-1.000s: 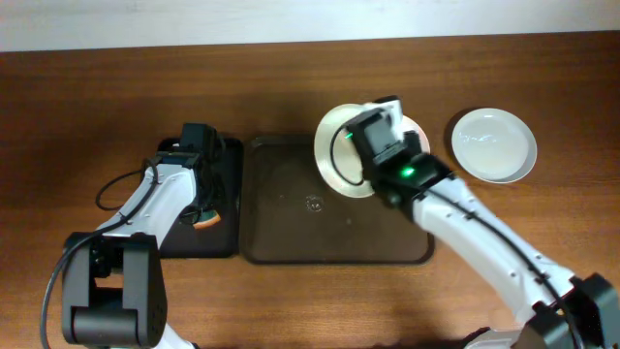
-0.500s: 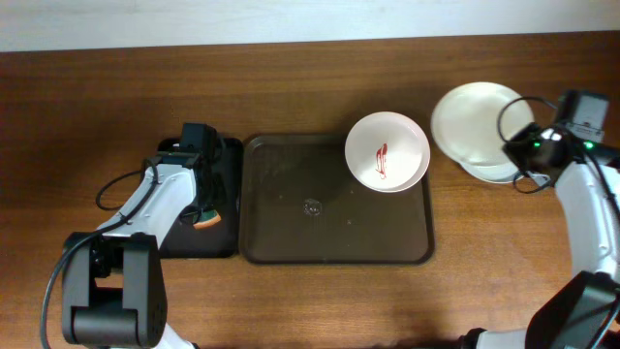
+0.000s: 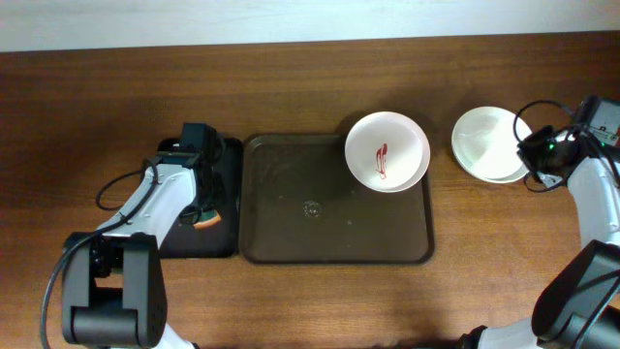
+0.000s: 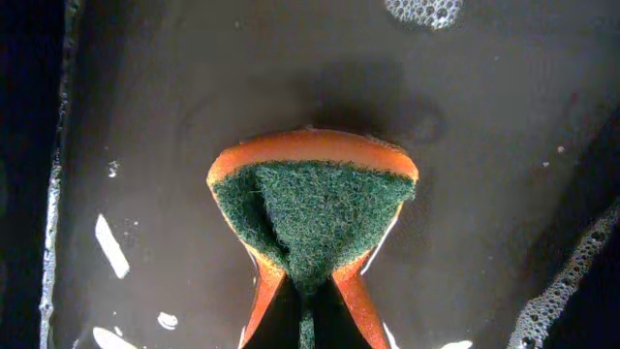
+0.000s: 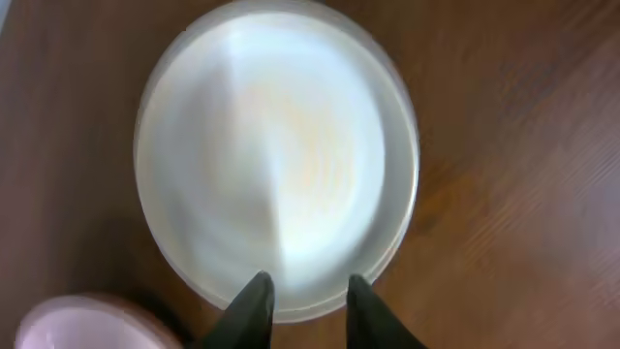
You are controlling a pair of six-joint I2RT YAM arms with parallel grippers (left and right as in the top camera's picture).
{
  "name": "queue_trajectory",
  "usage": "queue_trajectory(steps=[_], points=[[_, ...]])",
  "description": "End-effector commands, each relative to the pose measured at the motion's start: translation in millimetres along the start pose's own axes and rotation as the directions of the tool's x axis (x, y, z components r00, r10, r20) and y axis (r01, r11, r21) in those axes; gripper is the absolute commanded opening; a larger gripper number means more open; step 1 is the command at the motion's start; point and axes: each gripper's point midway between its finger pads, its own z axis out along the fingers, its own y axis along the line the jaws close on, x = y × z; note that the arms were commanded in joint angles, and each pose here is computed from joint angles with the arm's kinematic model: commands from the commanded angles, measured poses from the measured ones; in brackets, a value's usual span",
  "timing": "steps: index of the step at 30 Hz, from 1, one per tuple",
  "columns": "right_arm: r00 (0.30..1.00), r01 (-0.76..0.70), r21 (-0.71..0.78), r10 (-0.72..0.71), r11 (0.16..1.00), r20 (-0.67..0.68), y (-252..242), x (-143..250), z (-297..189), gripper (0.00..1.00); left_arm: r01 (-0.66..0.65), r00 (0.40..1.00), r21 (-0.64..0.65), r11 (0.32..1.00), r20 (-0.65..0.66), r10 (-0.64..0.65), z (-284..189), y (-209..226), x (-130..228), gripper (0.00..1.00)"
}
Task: Clean dirty plates on tray and stack at the side
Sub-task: 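Move right gripper to the sauce-smeared plate and grasp its rim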
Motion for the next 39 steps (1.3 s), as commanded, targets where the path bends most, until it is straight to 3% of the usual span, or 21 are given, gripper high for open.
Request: queue_trajectory(steps=[1, 5, 10, 18, 21, 26, 36, 39], points=[[0.958, 0.208, -0.052, -0.214, 0.977, -0.192, 15, 53, 1, 0.2, -0.015, 1.0, -0.007, 1.0, -0.017, 0.015, 5, 2, 4, 0.0], [0.859, 0.468, -0.024, -0.462, 0.883, -0.221, 24, 91, 16, 0.04, -0.016, 1.0, -0.007, 1.0, -0.017, 0.015, 5, 2, 4, 0.0], [0.802, 0.577, -0.051, -0.577, 0.815, -0.154, 45, 123, 42, 0.04, -0.016, 1.0, -0.007, 1.0, -0.018, 0.015, 5, 2, 4, 0.0], [0.788, 0.594, -0.083, -0.6, 0.8, -0.138, 33, 149, 63, 0.04, -0.016, 1.0, -0.007, 1.0, -0.018, 0.015, 5, 2, 4, 0.0], [0.725, 0.642, -0.232, -0.677, 0.731, -0.126, 46, 172, 65, 0.04, -0.016, 1.0, -0.007, 1.0, -0.017, 0.015, 5, 2, 4, 0.0], [0.637, 0.7, -0.338, -0.764, 0.63, -0.104, 63, 194, 60, 0.04, -0.017, 1.0, -0.009, 1.0, -0.025, 0.017, 5, 2, 6, 0.0], [0.591, 0.724, -0.368, -0.8, 0.583, -0.103, 74, 214, 57, 0.04, -0.018, 1.0, -0.021, 1.0, -0.023, 0.018, 5, 4, 6, 0.0], [0.59, 0.726, -0.368, -0.801, 0.581, -0.099, 75, 213, 57, 0.17, -0.018, 1.0, -0.02, 1.0, -0.02, 0.017, 5, 4, 5, 0.0]])
